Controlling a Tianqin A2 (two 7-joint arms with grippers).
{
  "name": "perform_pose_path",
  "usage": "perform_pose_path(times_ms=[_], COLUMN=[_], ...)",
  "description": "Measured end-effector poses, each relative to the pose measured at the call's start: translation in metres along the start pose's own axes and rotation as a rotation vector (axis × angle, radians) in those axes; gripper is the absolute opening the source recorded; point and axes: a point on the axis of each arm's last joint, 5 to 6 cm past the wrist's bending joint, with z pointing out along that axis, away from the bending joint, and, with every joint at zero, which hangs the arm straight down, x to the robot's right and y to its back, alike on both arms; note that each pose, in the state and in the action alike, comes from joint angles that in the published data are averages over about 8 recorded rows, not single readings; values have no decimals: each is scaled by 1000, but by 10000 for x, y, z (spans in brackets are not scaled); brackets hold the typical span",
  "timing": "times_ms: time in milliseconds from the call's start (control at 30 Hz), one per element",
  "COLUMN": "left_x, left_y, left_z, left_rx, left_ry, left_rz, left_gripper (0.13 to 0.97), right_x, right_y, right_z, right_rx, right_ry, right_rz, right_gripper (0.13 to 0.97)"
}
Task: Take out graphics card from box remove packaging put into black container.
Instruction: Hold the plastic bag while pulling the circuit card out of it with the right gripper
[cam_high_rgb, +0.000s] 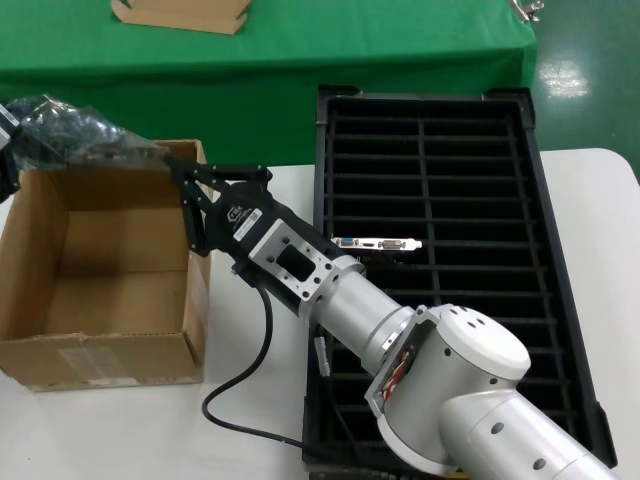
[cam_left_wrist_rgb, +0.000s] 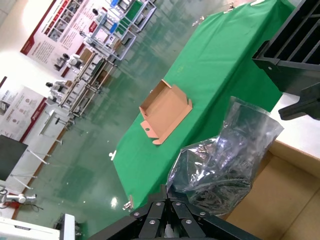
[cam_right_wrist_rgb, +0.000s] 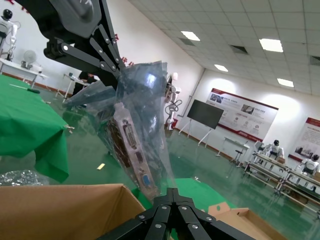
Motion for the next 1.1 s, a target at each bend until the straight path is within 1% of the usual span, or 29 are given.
perform_pose_path(times_ms=[300, 700, 867, 1100], left_x=[5, 34, 52, 84], left_y=[15, 5, -4, -16], left_z=[2, 21, 27, 34], left_rx=[9, 24, 31, 32], left_ry=[6, 28, 43, 63], left_rz=[-7, 6, 20, 50], left_gripper=[139, 139, 139, 139], right_x=[15, 10, 9, 9], right_y=[-1, 21, 19, 24], right_z=[38, 52, 58, 60], right_rx=[2, -1, 1, 4], right_ry=[-2, -3, -3, -3], right_rz=[0, 3, 5, 6], right_gripper=[134, 134, 134, 133])
